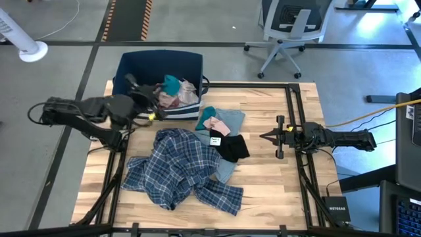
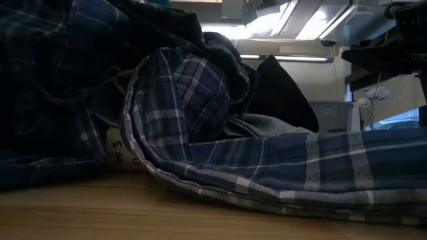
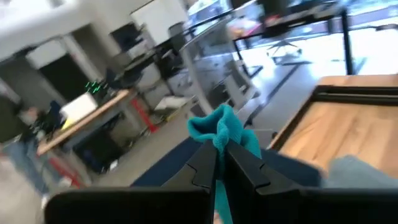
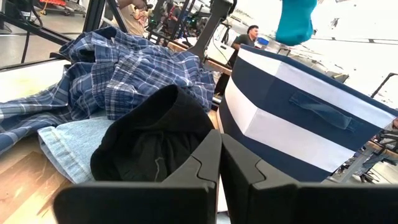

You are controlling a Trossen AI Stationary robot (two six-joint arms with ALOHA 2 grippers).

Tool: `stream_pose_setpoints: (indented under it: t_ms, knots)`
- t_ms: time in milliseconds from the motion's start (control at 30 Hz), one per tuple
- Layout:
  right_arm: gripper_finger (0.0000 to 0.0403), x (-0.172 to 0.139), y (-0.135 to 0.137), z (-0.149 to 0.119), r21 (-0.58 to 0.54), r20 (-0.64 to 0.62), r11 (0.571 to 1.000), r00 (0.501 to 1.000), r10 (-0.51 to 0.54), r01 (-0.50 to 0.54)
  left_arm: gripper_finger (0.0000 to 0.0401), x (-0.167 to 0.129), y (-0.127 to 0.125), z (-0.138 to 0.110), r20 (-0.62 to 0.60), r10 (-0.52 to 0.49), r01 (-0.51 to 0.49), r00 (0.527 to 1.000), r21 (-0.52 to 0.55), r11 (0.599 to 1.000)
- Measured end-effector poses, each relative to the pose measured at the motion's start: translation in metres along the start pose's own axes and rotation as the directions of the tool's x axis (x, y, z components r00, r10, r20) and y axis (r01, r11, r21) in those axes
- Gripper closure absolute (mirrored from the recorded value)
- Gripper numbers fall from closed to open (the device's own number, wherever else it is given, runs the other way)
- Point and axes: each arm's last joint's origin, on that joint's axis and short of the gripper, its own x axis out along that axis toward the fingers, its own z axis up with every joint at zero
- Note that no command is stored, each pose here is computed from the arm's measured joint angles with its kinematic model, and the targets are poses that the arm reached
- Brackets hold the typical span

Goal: Sort clothes
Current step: Put the bottom blue sock into the blue laundry bin, then put the black short pants into the blue laundry bin

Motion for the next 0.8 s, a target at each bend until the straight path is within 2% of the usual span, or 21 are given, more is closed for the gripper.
stream_pose_setpoints:
  t_ms: [100,267,467,633,800]
  knots:
    - [0.0386,0.0,0.0,0.0,0.0,0.0,1.0,1.0,0.0,0.0,0.0387,-0.003,0.014,-0.009,-0.041,0.022,-0.023,0.999,-0.032,0.999]
    - [0.0386,0.0,0.0,0.0,0.0,0.0,1.0,1.0,0.0,0.0,0.038,-0.001,0.021,-0.026,-0.139,0.052,-0.061,0.989,-0.059,0.996]
    - [0.0386,0.0,0.0,0.0,0.0,0.0,1.0,1.0,0.0,0.0,0.0327,0.006,0.023,-0.043,-0.268,0.048,-0.08,0.962,-0.111,0.991]
    - [0.0386,0.0,0.0,0.0,0.0,0.0,1.0,1.0,0.0,0.0,0.0272,0.01,0.024,-0.052,-0.361,-0.04,-0.028,0.932,-0.18,0.983]
    - [0.0386,0.0,0.0,0.0,0.0,0.0,1.0,1.0,0.0,0.0,0.0236,0.01,0.019,-0.054,-0.399,-0.217,0.115,0.891,-0.262,0.958]
